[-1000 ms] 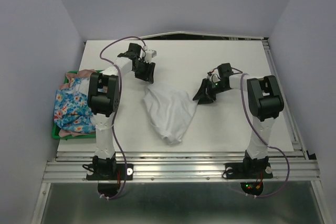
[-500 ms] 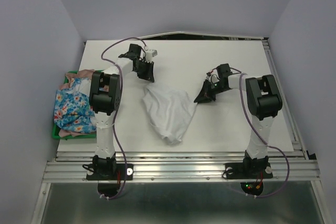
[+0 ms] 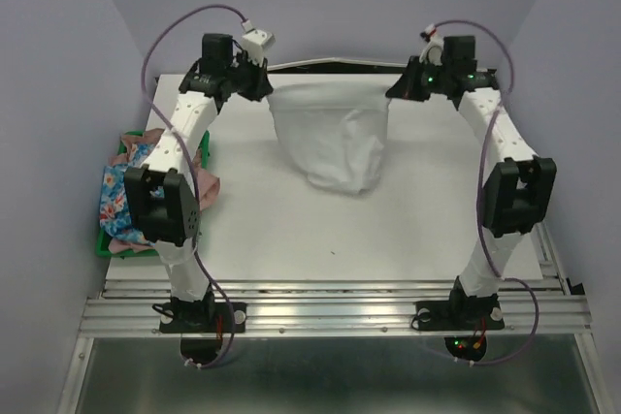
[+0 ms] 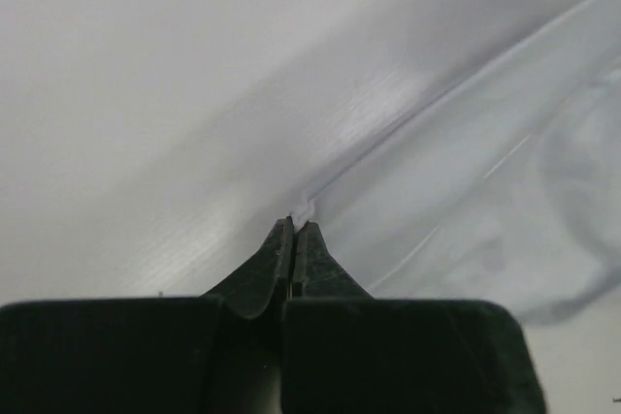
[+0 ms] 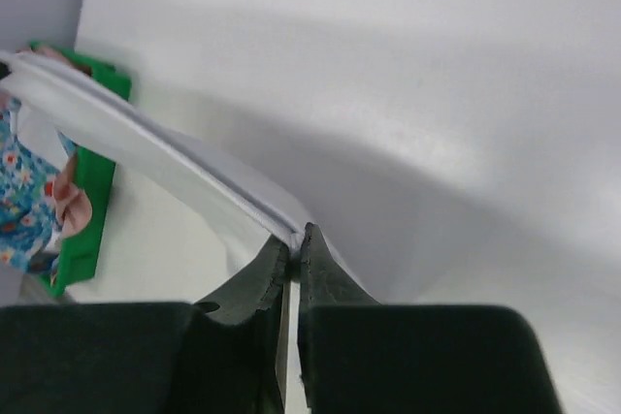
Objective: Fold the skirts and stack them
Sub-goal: Flatten the skirt out
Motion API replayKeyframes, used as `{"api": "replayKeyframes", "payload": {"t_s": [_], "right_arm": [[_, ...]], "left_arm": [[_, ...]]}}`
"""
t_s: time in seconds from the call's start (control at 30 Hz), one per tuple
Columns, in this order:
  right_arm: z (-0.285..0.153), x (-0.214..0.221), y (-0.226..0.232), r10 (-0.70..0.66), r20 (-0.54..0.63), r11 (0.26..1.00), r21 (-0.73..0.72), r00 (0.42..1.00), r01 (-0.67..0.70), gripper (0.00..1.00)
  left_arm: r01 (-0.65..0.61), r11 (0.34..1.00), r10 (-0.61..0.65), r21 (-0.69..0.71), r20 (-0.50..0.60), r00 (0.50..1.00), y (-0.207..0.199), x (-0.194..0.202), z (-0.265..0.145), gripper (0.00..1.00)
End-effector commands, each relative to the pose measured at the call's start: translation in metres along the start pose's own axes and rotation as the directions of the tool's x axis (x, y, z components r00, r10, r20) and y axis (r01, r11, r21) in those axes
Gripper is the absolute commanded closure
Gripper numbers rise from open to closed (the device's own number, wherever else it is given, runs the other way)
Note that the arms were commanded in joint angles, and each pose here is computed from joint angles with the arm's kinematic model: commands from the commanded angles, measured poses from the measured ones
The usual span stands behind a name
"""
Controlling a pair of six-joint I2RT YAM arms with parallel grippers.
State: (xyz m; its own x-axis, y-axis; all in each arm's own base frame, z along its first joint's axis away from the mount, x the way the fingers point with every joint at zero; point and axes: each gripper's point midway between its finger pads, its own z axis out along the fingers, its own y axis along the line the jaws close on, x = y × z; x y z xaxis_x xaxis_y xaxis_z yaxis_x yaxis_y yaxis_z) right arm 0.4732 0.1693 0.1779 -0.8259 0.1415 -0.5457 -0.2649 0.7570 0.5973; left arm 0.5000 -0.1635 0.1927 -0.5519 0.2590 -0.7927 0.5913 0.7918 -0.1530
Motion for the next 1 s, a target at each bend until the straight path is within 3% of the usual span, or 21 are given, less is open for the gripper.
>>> {"api": "replayKeyframes", "payload": {"t_s": [0.0, 0.07, 0.1, 0.17, 0.2, 0.23, 0.27, 0.3, 0.37, 0.47, 0.53, 0.6, 0.67, 0.7, 0.83, 0.97], "right_arm": [[-0.134, -0.119, 0.061, -0.337, 0.394, 0.941, 0.156, 0.855, 0.3, 0.99], [-0.15, -0.118, 0.076, -0.379, 0.421, 0.925, 0.152, 0.824, 0.348, 0.99], [-0.163, -0.107, 0.096, -0.409, 0.425, 0.908, 0.1, 0.808, 0.407, 0.99], [-0.142, -0.064, 0.105, -0.491, 0.323, 0.861, 0.039, 0.809, 0.507, 0.99], [-0.139, -0.029, 0.116, -0.51, 0.253, 0.848, -0.012, 0.822, 0.53, 0.99], [-0.11, 0.029, 0.121, -0.54, 0.122, 0.828, -0.104, 0.833, 0.551, 0.99], [-0.104, 0.056, 0.13, -0.556, 0.085, 0.813, -0.148, 0.827, 0.562, 0.99], [-0.108, 0.076, 0.141, -0.565, 0.078, 0.806, -0.16, 0.822, 0.569, 0.99], [-0.097, 0.102, 0.143, -0.559, 0.043, 0.81, -0.183, 0.828, 0.556, 0.99], [-0.092, 0.065, 0.132, -0.575, 0.082, 0.813, -0.05, 0.814, 0.58, 0.99], [-0.113, 0.009, 0.135, -0.568, 0.193, 0.82, 0.05, 0.8, 0.57, 0.99], [-0.13, -0.046, 0.144, -0.563, 0.293, 0.823, 0.121, 0.772, 0.554, 0.99], [-0.14, -0.089, 0.116, -0.512, 0.341, 0.859, 0.196, 0.789, 0.472, 0.99], [-0.162, -0.114, 0.12, -0.521, 0.4, 0.853, 0.224, 0.754, 0.47, 0.99], [-0.16, -0.113, 0.125, -0.528, 0.385, 0.848, 0.195, 0.757, 0.492, 0.99], [-0.153, -0.094, 0.109, -0.53, 0.358, 0.848, 0.212, 0.769, 0.486, 0.99]], "left_arm": [[-0.223, 0.965, 0.262, -0.142, 0.421, 0.868, -0.038, -0.139, -0.134, 1.0], [-0.26, 0.954, 0.298, -0.147, 0.488, 0.82, -0.059, -0.147, -0.167, 1.0], [-0.323, 0.943, 0.324, -0.083, 0.459, 0.828, -0.073, -0.124, -0.155, 1.0], [-0.427, 0.904, 0.381, 0.011, 0.429, 0.819, -0.119, -0.094, -0.155, 1.0], [-0.491, 0.862, 0.426, 0.126, 0.342, 0.837, -0.137, -0.043, -0.134, 1.0], [-0.55, 0.8, 0.468, 0.238, 0.326, 0.821, -0.181, -0.013, -0.137, 1.0], [-0.585, 0.76, 0.498, 0.285, 0.325, 0.804, -0.201, 0.007, -0.134, 1.0], [-0.564, 0.747, 0.496, 0.351, 0.269, 0.825, -0.215, 0.045, -0.124, 1.0], [-0.54, 0.739, 0.457, 0.402, 0.289, 0.841, -0.242, 0.059, -0.131, 1.0], [-0.487, 0.786, 0.376, 0.38, 0.333, 0.865, -0.245, 0.033, -0.133, 1.0], [-0.434, 0.856, 0.305, 0.28, 0.403, 0.863, -0.214, -0.018, -0.146, 1.0], [-0.283, 0.925, 0.143, 0.251, 0.46, 0.876, -0.182, -0.061, -0.155, 1.0], [-0.156, 0.983, 0.083, 0.1, 0.517, 0.852, -0.126, -0.104, -0.169, 1.0], [-0.16, 0.986, 0.11, 0.042, 0.557, 0.823, -0.115, -0.127, -0.186, 1.0], [-0.172, 0.985, 0.155, -0.02, 0.542, 0.826, -0.1, -0.136, -0.185, 1.0], [-0.208, 0.978, 0.192, -0.03, 0.529, 0.826, -0.103, -0.115, -0.18, 1.0]]}}
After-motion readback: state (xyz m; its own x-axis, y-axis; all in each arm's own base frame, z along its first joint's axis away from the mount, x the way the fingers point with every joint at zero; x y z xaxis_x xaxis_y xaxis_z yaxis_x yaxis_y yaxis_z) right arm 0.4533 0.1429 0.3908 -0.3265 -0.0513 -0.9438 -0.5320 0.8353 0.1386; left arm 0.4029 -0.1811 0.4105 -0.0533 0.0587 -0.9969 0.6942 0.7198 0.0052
